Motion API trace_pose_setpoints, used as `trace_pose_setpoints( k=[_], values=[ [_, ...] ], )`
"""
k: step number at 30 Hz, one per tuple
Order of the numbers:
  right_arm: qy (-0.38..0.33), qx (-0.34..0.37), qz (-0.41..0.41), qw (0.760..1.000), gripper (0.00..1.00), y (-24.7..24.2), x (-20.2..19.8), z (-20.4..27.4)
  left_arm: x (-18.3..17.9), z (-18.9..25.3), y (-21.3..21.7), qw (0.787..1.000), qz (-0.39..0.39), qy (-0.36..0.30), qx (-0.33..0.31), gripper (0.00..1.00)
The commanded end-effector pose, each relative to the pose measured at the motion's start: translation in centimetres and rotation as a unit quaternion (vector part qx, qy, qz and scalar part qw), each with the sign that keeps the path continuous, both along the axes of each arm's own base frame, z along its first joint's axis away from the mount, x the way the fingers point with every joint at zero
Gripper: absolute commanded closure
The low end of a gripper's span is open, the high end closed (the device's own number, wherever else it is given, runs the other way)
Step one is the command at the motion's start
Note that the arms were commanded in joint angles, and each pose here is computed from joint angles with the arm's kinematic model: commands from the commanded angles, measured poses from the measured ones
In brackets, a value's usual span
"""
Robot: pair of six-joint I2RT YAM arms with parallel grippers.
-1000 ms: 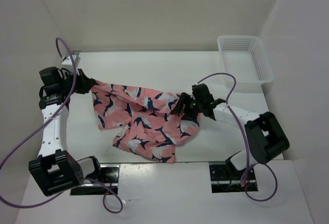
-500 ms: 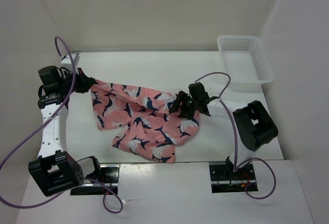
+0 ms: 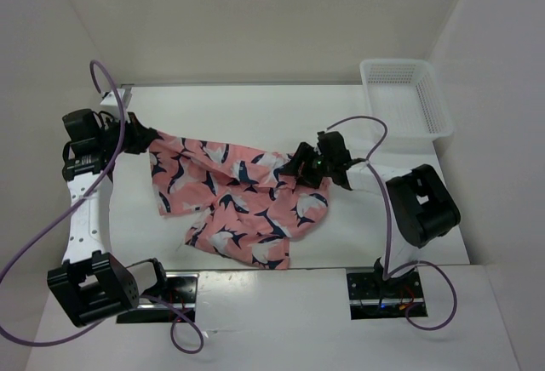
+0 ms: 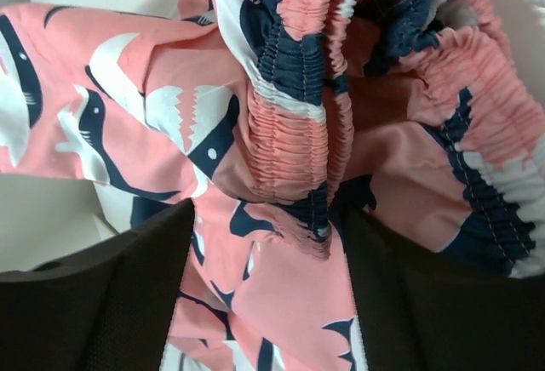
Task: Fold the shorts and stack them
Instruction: Flatten the shorts out
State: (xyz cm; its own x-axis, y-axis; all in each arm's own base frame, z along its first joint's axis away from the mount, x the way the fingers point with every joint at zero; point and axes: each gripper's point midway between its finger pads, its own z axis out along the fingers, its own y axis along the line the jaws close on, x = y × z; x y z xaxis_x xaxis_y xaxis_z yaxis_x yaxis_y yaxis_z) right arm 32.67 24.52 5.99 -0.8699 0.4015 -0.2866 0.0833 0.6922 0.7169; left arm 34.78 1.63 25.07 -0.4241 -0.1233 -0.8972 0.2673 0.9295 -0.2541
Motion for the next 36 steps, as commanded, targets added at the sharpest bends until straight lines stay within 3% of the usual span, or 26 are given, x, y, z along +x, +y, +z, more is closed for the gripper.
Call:
trace_pose_setpoints(
  k=[1, 3, 8, 11, 12, 16, 19, 23, 27, 30, 31, 36],
  values=[
    [-0.008, 0.011, 0.005, 1.000, 0.24, 0.2, 0.2, -0.7, -0.1, 2.4, -0.3, 0.999, -0.016, -0.042, 0.020, 1.00],
    [-0.009, 0.016, 0.009, 1.000, 0.24, 0.4, 0.1, -0.9, -0.1, 2.4, -0.3, 0.999, -0.016, -0.042, 0.020, 1.00],
    [-0.006, 0.023, 0.008, 1.000, 0.41, 0.8, 0.0, -1.4, -0.4, 2.1, -0.4, 0.999, -0.016, -0.037, 0.018, 1.00],
    [-0.017, 0.031, 0.011, 0.999, 0.59, 1.4, 1.0, -0.5, -0.4, 2.1, -0.4, 0.999, -0.016, -0.037, 0.018, 1.00],
    [-0.018, 0.021, 0.001, 1.000, 0.70, 1.0, 1.1, -0.4, -0.4, 2.1, -0.4, 0.999, -0.016, -0.037, 0.018, 1.00],
    [-0.056, -0.004, -0.026, 0.998, 0.93, -0.3, 2.0, 3.2, -0.7, 1.8, -0.5, 0.999, -0.016, -0.028, 0.014, 1.00],
    [-0.092, -0.009, -0.034, 0.995, 1.00, -1.1, 1.7, 7.4, -0.7, 1.8, -0.5, 0.999, -0.016, -0.028, 0.014, 1.00],
    [-0.168, 0.001, -0.050, 0.984, 1.00, -3.1, 2.3, 15.9, -0.3, 4.6, -0.5, 0.998, -0.020, -0.059, 0.025, 1.00],
    [-0.255, 0.007, -0.064, 0.965, 1.00, -6.0, 1.2, 25.9, -0.5, 11.9, -1.3, 0.986, -0.042, -0.152, 0.054, 1.00],
    [-0.334, 0.016, -0.067, 0.940, 1.00, -7.7, -1.3, 34.9, -2.1, 19.3, -2.1, 0.963, -0.055, -0.248, 0.093, 1.00],
    [-0.333, 0.013, -0.072, 0.940, 1.00, -8.4, -2.2, 35.9, -3.3, 22.9, -2.4, 0.948, -0.055, -0.293, 0.115, 1.00],
    [-0.410, 0.036, -0.061, 0.909, 1.00, -9.6, -7.4, 44.5, -7.6, 31.7, -3.9, 0.895, -0.051, -0.408, 0.172, 1.00]
  ],
)
